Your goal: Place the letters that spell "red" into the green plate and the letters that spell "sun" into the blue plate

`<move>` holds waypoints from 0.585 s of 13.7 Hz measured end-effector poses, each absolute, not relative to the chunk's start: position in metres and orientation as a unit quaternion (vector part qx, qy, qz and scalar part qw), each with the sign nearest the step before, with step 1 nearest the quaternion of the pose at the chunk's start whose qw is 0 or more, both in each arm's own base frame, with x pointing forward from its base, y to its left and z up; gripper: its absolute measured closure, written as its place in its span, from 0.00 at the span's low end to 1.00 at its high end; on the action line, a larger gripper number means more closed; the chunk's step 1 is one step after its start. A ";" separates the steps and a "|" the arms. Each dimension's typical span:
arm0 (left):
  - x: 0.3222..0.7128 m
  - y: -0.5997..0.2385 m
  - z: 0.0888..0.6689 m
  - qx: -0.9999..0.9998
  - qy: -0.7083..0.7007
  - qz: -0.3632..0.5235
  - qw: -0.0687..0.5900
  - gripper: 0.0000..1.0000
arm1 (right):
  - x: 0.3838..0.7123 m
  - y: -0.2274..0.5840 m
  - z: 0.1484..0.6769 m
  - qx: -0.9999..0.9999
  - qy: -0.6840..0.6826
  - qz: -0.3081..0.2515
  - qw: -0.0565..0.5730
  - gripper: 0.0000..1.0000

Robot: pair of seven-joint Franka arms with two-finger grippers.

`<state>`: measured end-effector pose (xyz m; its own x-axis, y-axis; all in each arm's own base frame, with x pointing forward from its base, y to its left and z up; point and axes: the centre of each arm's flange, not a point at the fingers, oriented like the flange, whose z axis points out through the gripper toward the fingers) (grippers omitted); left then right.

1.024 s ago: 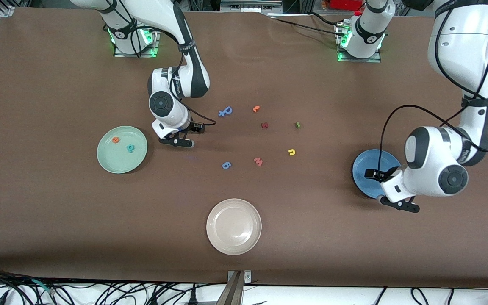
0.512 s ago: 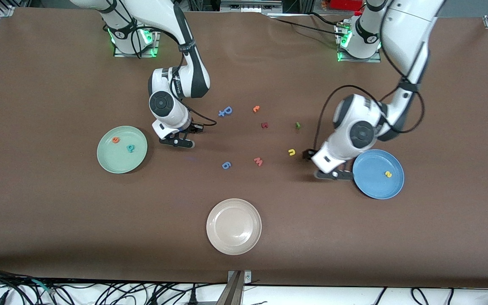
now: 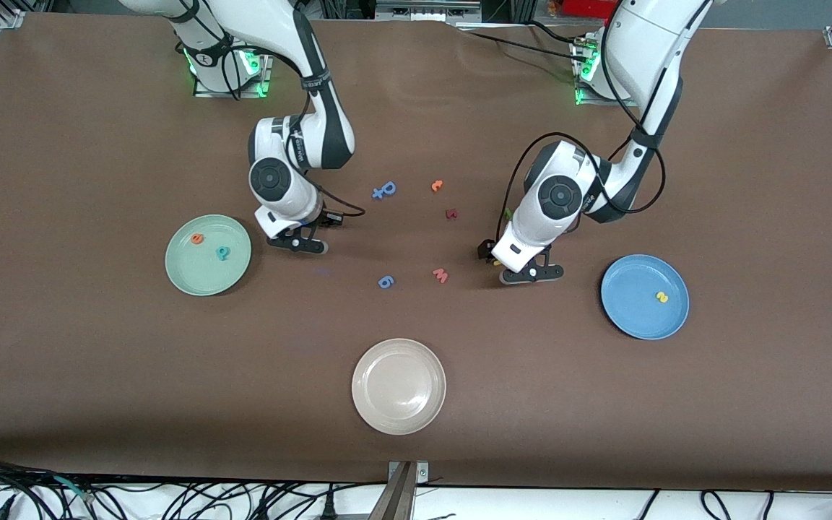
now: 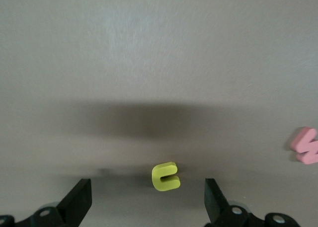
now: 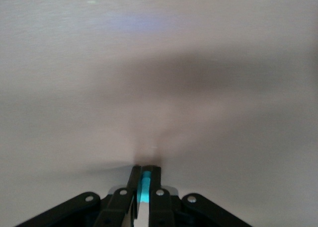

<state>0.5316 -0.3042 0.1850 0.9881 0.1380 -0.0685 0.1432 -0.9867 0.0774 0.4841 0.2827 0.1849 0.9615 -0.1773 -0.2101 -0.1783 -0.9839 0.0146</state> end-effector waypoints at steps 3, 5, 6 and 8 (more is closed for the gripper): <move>0.522 -0.318 0.171 0.996 0.075 -0.031 0.039 0.00 | 0.510 0.247 0.220 -0.987 0.088 0.136 0.013 0.90; 0.520 -0.321 0.167 0.996 0.077 -0.030 0.036 0.02 | 0.527 0.217 0.244 -0.988 0.069 0.139 0.019 0.90; 0.520 -0.321 0.166 0.996 0.078 -0.029 0.034 0.07 | 0.534 0.201 0.253 -0.989 0.057 0.133 0.019 0.90; 0.522 -0.320 0.166 0.996 0.077 -0.026 0.032 0.14 | 0.545 0.168 0.266 -0.992 0.032 0.123 0.018 0.90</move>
